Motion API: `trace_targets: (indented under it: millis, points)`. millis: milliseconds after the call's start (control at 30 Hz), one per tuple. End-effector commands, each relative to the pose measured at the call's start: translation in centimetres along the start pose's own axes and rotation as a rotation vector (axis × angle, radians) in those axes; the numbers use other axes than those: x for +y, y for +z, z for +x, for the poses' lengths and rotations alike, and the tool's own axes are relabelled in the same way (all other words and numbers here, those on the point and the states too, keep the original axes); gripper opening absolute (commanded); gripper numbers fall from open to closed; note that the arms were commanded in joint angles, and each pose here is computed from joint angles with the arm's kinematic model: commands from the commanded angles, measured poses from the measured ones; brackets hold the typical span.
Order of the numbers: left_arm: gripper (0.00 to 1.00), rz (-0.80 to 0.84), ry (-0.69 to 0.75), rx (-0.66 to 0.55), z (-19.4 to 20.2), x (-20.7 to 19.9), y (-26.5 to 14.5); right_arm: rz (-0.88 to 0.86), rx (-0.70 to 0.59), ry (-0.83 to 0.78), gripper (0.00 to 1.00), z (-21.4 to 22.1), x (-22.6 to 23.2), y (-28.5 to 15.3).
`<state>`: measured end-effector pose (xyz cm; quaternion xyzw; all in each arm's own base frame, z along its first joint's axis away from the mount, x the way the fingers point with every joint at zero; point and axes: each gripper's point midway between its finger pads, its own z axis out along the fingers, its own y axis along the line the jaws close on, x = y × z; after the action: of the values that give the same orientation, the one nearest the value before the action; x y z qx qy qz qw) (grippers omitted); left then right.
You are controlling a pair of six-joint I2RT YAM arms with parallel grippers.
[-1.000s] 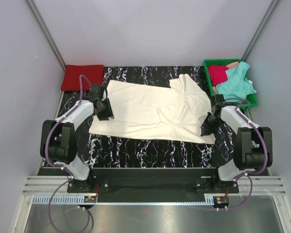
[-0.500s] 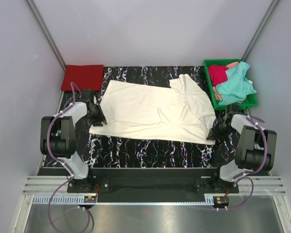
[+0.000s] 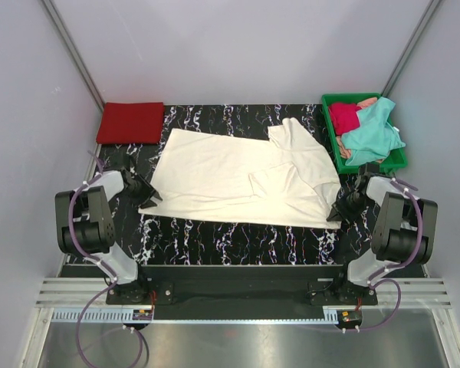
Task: Fold and stack the t-shirts
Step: Fold the tshirt
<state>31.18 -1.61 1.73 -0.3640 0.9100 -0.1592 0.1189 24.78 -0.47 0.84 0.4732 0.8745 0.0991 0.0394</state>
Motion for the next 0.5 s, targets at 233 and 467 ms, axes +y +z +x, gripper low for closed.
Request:
trace_targets:
  millis: [233, 467]
  points:
    - [0.40, -0.263, -0.145, 0.022, 5.7, 9.1, -1.6, 0.116, -0.030, -0.195, 0.00, 1.3, 0.1, 2.6]
    - [0.46, -0.247, -0.174, -0.103, 4.8, 9.2, -4.6, 0.137, -0.049, -0.278, 0.00, 2.0, -0.9, 1.5]
